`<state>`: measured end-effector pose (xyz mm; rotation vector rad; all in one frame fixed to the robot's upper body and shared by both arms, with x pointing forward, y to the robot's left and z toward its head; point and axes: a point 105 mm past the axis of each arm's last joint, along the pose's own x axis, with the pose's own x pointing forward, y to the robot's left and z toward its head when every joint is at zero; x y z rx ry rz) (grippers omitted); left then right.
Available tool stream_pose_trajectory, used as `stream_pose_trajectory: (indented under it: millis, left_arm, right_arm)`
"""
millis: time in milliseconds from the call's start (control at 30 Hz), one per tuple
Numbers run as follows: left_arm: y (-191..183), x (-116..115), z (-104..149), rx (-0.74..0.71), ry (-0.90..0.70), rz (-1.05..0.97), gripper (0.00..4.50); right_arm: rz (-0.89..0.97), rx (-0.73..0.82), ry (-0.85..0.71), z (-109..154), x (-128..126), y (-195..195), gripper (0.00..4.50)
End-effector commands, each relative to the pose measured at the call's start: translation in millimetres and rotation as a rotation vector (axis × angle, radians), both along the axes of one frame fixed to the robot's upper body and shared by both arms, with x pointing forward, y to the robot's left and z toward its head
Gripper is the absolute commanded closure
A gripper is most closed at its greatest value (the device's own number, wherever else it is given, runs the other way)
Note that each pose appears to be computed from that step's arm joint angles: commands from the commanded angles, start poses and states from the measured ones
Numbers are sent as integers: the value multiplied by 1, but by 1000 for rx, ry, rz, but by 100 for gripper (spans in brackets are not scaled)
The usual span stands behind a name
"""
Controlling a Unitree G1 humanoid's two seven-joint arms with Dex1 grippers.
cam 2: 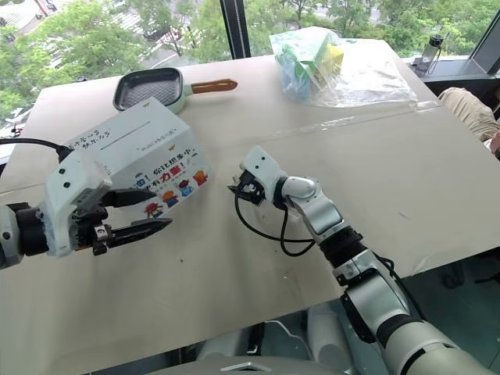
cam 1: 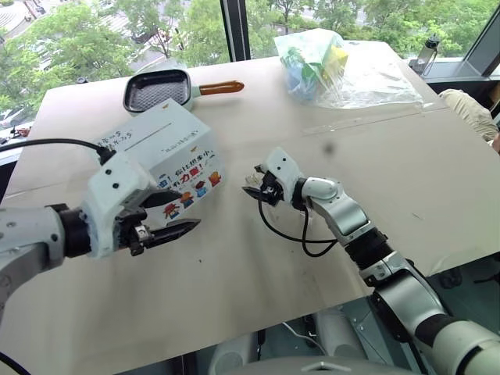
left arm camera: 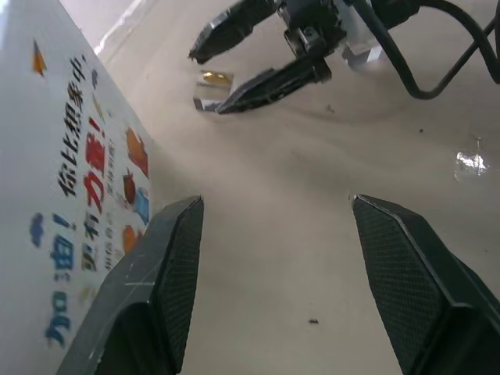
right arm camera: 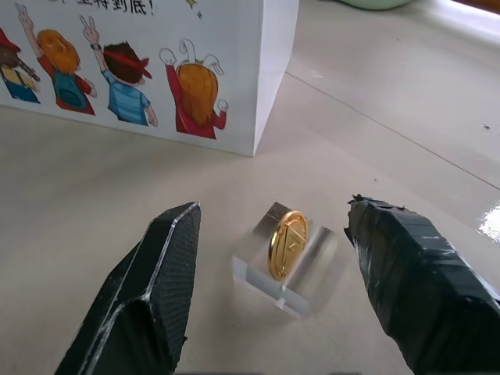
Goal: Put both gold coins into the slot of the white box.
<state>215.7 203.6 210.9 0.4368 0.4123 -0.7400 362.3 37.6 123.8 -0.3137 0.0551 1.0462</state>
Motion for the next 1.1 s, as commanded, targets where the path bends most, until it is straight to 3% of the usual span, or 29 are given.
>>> stream_pose_trajectory:
  millis: [33,133,200,267,433,500,600,700,867,967,1100]
  left_arm:
    - [1,-1,5,25,-34,29,141]
    - [1,-1,2,32,-26,32,141]
    - [2,1,2,40,-31,37,141]
    - [2,3,3,48,-44,34,141]
    - [-11,9,12,-90,-108,6,141]
    - [-14,11,14,-183,-121,11,141]
    - [-7,18,2,-386,-103,97,141]
    - [-3,26,0,-551,-128,159,141]
    - [-12,33,19,-871,-200,136,141]
    - [-25,33,44,-1089,-236,62,141]
    - [-43,32,49,-1186,-191,25,141]
  right_arm:
    - [0,43,-42,15,1,2,249]
    - [-1,41,-42,15,1,1,395]
    - [0,40,-41,15,1,1,446]
    - [0,42,-39,15,1,0,446]
    - [25,137,49,23,-5,1,446]
    - [26,198,108,29,-8,1,446]
    - [93,461,306,57,-22,5,446]
    - [167,616,400,82,-33,5,446]
    - [320,836,516,124,-52,3,446]
    - [404,923,571,142,-60,0,446]
    - [439,948,592,150,-64,-1,446]
